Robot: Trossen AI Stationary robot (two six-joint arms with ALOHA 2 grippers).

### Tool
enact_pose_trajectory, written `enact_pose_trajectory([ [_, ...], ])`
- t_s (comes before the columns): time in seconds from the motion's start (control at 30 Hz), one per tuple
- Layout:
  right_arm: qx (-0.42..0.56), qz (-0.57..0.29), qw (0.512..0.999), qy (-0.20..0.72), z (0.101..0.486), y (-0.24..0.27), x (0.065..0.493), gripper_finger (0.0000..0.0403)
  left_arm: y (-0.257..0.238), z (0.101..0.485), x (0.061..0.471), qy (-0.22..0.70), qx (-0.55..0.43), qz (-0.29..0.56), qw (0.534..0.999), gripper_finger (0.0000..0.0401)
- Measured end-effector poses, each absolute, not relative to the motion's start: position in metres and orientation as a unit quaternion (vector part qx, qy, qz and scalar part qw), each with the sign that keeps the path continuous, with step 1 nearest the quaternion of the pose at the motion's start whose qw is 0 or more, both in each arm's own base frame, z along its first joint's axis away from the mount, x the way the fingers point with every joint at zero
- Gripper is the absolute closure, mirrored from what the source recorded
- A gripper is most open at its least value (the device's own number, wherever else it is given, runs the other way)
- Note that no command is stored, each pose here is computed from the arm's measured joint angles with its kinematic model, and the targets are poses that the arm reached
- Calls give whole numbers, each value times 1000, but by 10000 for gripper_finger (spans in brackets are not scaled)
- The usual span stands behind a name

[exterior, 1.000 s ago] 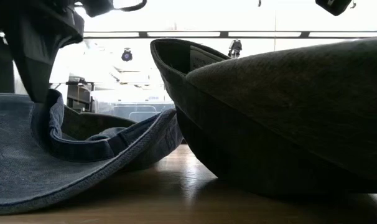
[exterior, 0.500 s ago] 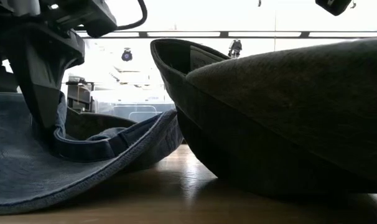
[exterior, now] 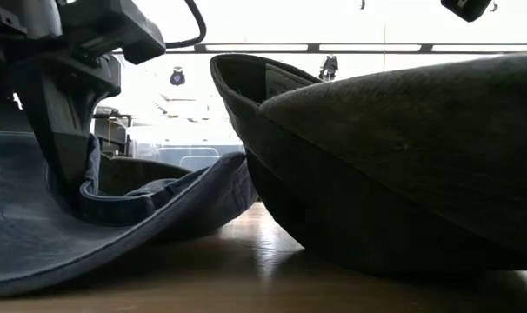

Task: Pick & Place hat
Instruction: Put the blue cap into the right transparent bin

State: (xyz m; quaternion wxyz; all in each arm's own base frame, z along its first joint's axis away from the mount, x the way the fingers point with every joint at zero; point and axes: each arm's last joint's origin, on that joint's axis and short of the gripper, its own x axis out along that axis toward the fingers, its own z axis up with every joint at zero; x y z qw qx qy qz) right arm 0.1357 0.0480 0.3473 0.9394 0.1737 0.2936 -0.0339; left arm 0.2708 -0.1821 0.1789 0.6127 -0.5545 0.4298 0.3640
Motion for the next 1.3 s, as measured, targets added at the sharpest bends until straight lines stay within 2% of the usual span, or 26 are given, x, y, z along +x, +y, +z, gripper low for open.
enact_pose_trajectory([
  [0.17, 174, -34, 939, 294, 347, 48, 136, 369, -178, 179, 272, 424, -552, 374, 613, 373],
  [0.23, 174, -34, 939, 294, 347, 48, 136, 369, -178, 180, 273, 414, -550, 376, 620, 388],
  [0.37, 174, -34, 939, 294, 347, 48, 136, 369, -176, 189, 274, 396, -548, 377, 633, 393],
  [0.5, 174, -34, 939, 294, 347, 48, 136, 369, -174, 214, 274, 368, -536, 378, 659, 395],
  [0.87, 174, -33, 939, 295, 347, 48, 136, 369, -157, 336, 265, 307, -462, 392, 734, 395],
  [1.1, 215, -51, 928, 301, 345, 50, 141, 369, -120, 400, 273, 261, -356, 368, 818, 395],
  [1.3, 255, -72, 921, 286, 345, 54, 152, 369, -63, 428, 287, 280, -219, 367, 860, 395],
])
